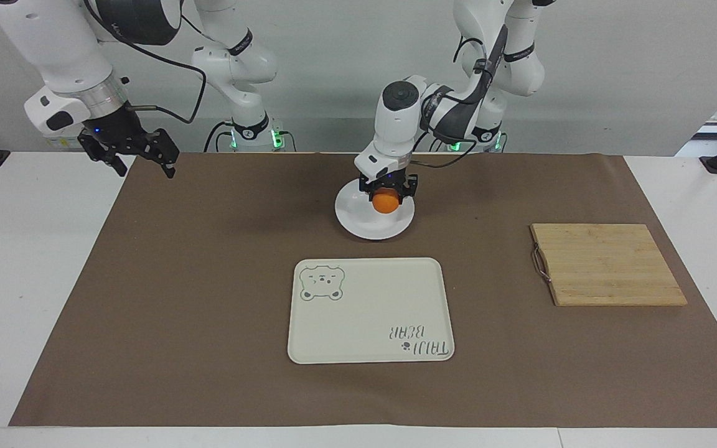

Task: Place orange and plate with both arms
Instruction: 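Lower the orange onto the white plate and open the left gripper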

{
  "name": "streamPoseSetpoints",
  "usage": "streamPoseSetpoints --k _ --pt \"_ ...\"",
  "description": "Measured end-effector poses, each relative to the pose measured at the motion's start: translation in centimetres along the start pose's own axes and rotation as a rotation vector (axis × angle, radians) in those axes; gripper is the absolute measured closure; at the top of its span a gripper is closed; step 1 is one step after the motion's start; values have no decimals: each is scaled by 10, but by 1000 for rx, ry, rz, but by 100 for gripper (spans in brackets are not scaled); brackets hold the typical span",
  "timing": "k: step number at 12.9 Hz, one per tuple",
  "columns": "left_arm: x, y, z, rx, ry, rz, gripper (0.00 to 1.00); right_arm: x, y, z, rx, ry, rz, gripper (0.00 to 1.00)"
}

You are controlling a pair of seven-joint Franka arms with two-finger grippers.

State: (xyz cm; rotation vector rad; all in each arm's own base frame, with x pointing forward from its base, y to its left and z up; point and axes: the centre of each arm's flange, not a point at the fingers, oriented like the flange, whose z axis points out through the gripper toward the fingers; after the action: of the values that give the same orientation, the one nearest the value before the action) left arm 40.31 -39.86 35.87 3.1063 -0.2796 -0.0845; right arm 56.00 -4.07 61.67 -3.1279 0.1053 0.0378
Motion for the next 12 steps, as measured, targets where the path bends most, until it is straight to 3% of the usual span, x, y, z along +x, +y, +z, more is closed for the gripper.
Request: streamPoseSetpoints --k 4,12 --pt "-10 20 19 -30 -37 -10 18 -4 0 5 1 19 0 0" --pt "-26 47 34 -32 -42 -15 18 -15 -3 19 3 26 -8 0"
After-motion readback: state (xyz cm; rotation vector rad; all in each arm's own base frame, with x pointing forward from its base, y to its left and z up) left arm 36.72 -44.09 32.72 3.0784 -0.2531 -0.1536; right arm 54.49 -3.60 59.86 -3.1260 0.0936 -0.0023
